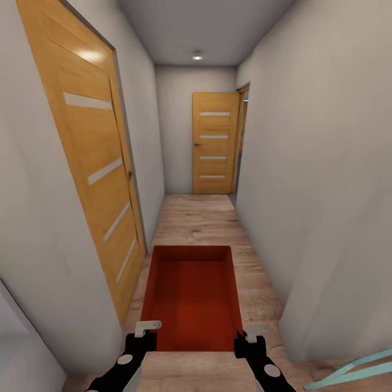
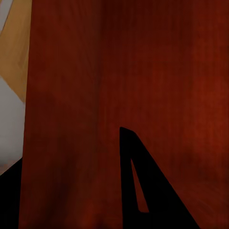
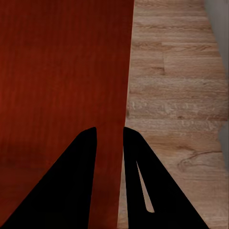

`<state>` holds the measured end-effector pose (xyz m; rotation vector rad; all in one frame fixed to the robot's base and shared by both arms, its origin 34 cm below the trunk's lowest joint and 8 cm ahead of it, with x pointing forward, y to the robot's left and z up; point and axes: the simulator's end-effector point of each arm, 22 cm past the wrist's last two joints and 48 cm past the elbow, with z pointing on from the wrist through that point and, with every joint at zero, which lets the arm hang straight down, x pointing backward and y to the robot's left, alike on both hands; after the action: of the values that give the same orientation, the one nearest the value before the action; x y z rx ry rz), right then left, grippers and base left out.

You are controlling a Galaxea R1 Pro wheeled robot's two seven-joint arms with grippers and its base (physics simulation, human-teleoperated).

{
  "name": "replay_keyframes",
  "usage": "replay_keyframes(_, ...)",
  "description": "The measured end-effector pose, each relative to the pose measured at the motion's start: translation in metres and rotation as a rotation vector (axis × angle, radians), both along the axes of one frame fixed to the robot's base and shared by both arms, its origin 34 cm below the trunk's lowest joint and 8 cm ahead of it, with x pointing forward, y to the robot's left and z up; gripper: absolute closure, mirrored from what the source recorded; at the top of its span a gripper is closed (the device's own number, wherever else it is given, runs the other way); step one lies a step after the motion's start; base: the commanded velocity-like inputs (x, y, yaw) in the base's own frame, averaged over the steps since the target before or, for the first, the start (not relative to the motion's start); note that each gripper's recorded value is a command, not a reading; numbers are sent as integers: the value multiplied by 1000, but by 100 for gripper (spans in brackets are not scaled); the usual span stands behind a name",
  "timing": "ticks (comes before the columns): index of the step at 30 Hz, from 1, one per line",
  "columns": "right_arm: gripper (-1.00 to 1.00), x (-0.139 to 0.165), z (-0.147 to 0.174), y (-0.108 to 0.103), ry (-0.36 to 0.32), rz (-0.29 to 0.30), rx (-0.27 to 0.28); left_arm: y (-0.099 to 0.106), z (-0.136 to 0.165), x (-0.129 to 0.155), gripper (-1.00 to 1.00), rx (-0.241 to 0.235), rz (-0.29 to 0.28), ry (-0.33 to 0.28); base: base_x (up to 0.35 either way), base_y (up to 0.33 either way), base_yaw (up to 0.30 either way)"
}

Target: Move the two storage containers from the living room to the garage. In the garage, place one container on the floor and stack the other container on top of it (either order is fine).

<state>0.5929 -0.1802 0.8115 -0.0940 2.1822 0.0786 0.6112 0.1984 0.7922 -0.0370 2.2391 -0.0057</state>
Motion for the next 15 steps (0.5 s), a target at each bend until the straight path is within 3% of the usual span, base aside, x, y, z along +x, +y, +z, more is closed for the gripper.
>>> replay_keyframes(6,100,0,0,0,0,0,0,0,0,0,100,0,0,0,333,-10,0)
replay_keyframes(15,100,0,0,0,0,0,0,0,0,0,100,0,0,0,333,-97,0)
